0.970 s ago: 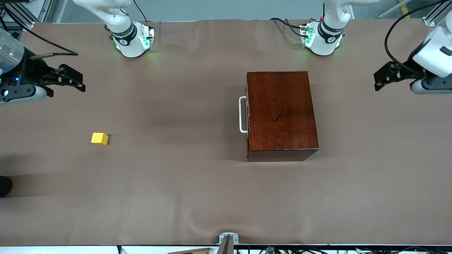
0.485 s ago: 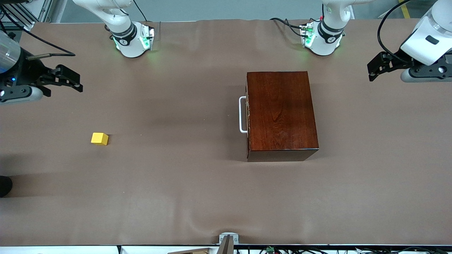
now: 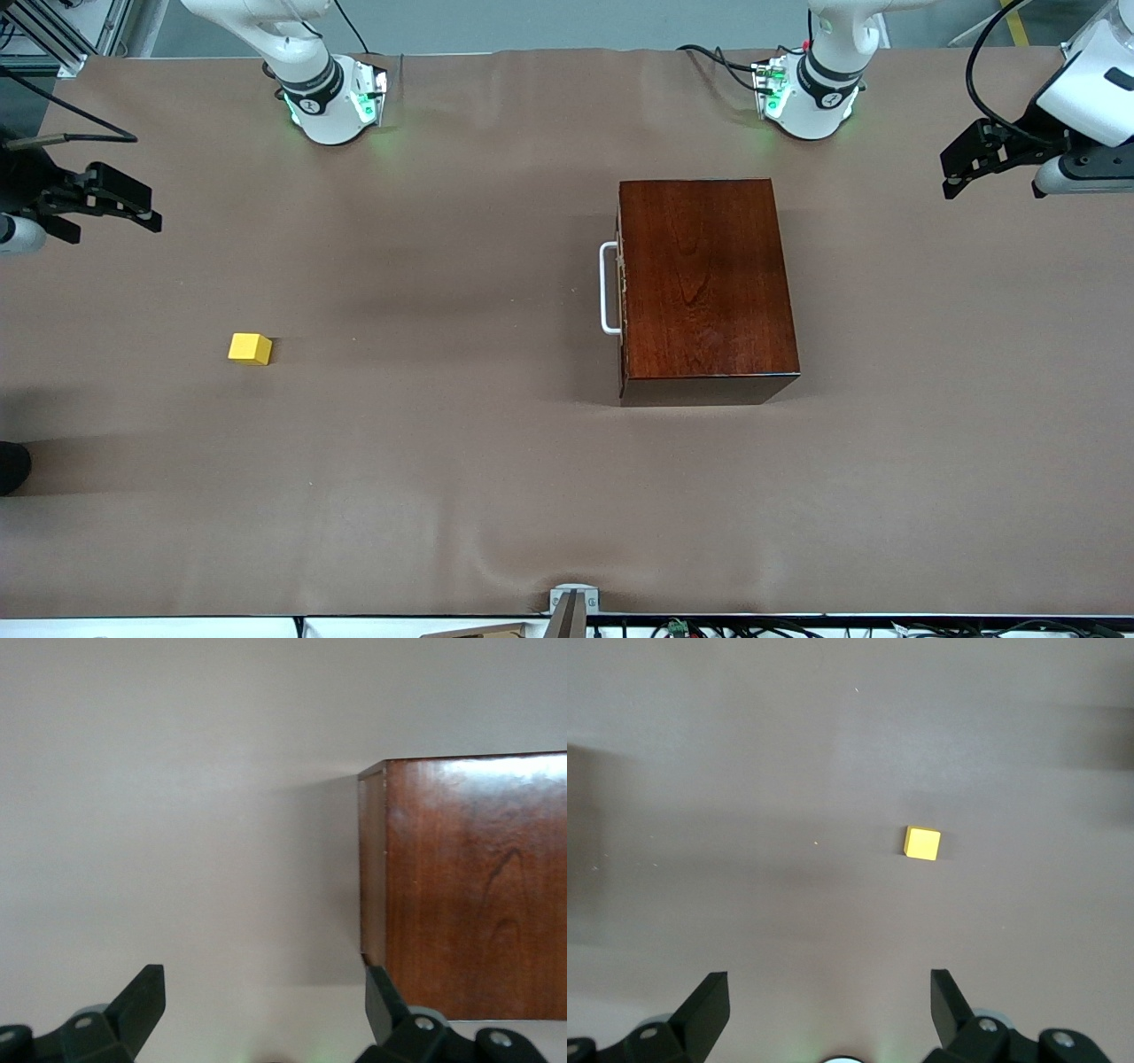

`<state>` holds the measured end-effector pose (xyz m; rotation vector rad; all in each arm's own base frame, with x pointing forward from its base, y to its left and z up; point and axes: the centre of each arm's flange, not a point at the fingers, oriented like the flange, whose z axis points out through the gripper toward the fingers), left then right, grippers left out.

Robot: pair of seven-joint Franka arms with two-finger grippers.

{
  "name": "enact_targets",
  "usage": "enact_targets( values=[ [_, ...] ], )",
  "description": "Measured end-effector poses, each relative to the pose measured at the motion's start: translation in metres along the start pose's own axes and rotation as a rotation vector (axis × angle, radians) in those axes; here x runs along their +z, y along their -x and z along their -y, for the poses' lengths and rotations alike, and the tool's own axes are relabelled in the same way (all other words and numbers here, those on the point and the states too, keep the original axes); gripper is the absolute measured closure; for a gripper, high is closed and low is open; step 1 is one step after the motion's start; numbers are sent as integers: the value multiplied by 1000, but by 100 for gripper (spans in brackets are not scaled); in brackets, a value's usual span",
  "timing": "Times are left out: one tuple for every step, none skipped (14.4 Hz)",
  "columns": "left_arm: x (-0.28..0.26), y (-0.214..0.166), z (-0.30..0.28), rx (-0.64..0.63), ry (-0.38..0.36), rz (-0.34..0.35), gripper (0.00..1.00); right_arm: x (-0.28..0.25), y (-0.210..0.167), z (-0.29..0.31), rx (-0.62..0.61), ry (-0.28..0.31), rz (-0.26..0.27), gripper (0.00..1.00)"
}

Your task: Open drawer, take yellow block, close drawer

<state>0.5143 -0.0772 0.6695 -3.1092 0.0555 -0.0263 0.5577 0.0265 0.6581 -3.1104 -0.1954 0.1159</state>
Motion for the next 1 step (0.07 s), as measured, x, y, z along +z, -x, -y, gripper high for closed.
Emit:
enact_targets(
  values=[
    [1, 1, 1, -2, 5, 8, 0, 0, 2, 4, -6, 14, 2, 0]
  ],
)
